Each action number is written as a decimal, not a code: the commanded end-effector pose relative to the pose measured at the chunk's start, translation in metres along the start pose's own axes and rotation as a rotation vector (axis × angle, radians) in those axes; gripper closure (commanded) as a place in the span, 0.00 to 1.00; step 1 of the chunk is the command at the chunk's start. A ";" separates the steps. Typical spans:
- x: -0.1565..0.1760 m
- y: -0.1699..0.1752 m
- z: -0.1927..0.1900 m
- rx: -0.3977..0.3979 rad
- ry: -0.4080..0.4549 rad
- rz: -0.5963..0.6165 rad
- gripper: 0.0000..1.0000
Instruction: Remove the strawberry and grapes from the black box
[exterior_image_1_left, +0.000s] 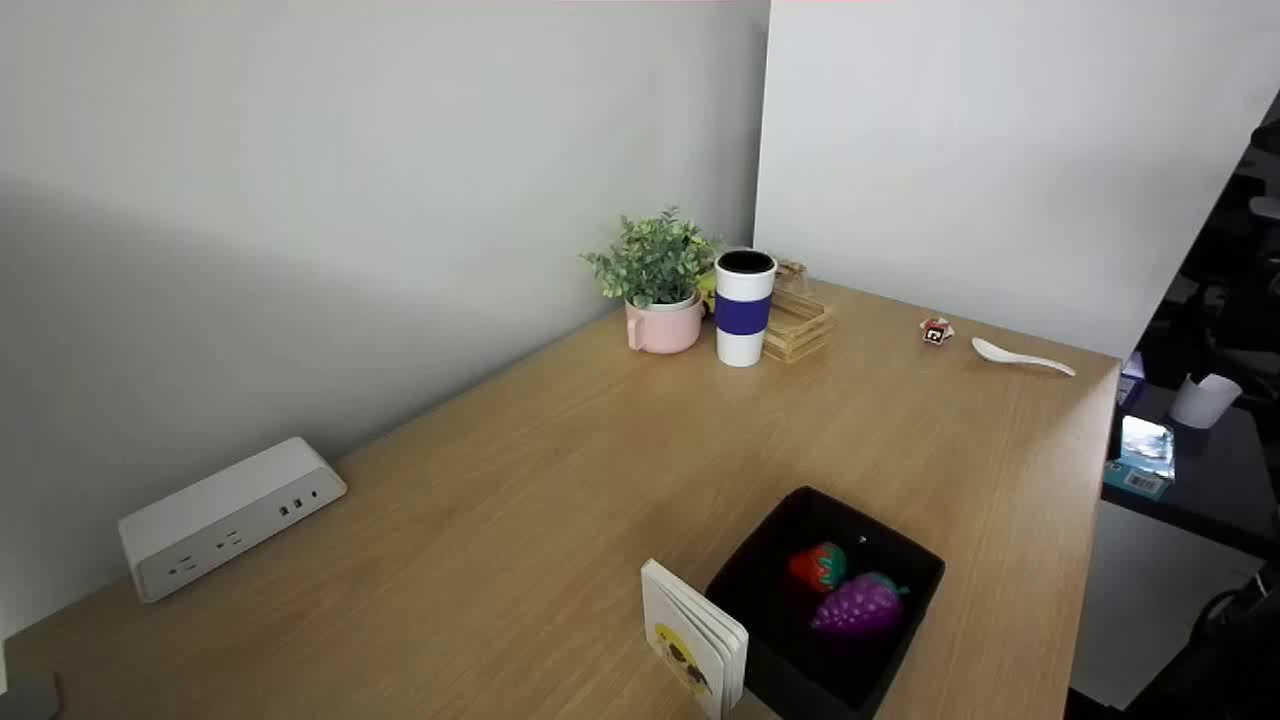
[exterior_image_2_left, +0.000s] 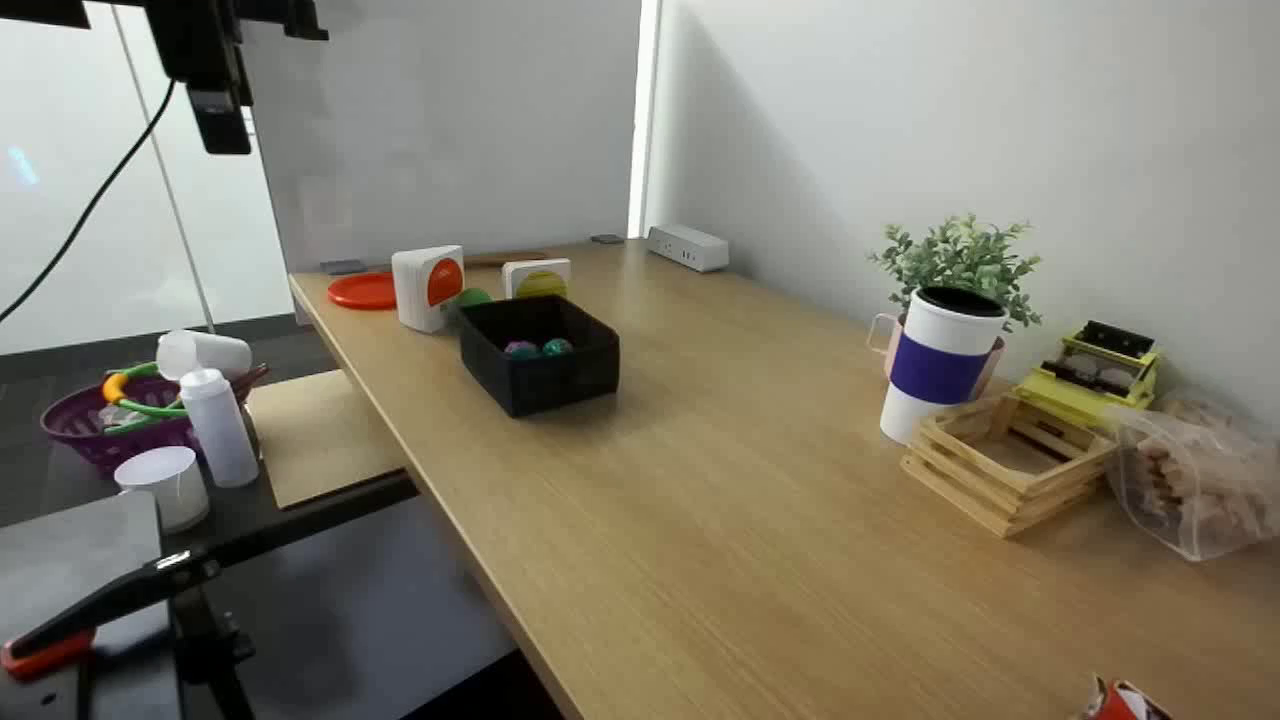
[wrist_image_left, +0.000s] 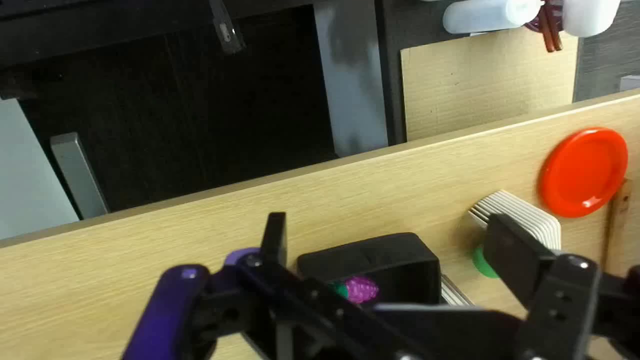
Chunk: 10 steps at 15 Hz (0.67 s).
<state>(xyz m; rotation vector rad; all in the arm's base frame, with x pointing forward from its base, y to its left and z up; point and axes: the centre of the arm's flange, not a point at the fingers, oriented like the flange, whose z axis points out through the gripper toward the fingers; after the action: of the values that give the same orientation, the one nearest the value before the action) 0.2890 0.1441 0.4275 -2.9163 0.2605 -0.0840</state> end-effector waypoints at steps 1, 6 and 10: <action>-0.001 0.001 0.002 -0.003 -0.005 0.001 0.00; -0.001 0.003 0.005 -0.007 -0.012 0.003 0.00; 0.001 0.003 0.004 -0.006 -0.013 0.008 0.00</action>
<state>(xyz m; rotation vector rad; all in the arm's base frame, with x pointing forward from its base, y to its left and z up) 0.2880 0.1431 0.4227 -2.9212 0.2638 -0.0681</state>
